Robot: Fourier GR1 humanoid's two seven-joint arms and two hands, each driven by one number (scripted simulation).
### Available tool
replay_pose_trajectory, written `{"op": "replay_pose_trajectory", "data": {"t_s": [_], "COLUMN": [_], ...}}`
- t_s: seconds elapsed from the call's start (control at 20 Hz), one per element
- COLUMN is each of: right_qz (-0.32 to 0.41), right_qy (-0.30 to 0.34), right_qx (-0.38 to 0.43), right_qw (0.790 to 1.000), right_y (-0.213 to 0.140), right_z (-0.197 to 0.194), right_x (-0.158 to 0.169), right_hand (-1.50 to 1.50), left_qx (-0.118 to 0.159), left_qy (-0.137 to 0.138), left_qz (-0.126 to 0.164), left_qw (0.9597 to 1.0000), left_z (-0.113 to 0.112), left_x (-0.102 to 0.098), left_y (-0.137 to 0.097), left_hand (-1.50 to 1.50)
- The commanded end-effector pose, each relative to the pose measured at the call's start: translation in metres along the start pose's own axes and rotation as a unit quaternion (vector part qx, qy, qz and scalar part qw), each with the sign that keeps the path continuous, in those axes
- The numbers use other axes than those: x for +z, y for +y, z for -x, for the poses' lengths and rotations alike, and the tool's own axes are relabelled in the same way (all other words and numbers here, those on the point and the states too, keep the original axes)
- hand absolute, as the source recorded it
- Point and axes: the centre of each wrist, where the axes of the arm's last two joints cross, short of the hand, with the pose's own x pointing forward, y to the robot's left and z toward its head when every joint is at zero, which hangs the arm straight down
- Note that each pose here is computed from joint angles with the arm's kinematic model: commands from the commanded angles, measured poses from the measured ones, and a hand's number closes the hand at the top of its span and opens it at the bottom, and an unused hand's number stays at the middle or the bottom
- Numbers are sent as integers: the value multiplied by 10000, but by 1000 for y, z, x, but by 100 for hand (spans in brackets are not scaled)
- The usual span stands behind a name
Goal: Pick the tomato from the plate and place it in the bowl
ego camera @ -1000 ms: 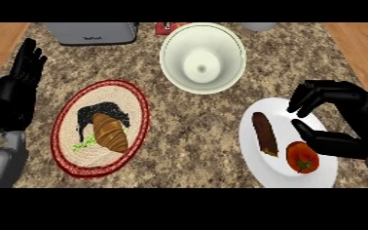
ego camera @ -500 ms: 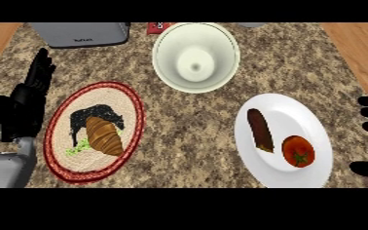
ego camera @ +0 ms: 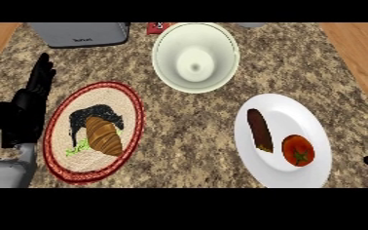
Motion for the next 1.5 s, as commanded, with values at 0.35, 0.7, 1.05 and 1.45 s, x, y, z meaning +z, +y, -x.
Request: {"op": "replay_pose_trajectory", "data": {"t_s": [0.35,0.7,1.05,1.45], "right_qz": [-1215,-1987,-2180,-2218], "right_qy": [510,822,1595,1588], "right_qx": [1305,1727,2201,2146], "right_qw": [9827,9612,9373,9378], "right_y": [47,91,116,151], "right_z": [-91,-104,-99,-65], "right_x": [-6,-13,-28,-46], "right_hand": [-150,-150,-150,-150], "left_qx": [55,78,3,51], "left_qy": [-247,-269,-240,-245], "left_qz": [251,255,300,345], "left_qw": [9994,9993,9993,9991], "left_z": [-19,-22,-12,-20], "left_x": [-1,-14,-9,0], "left_y": [-19,-23,-25,-40], "left_hand": [0,0,0,0]}}
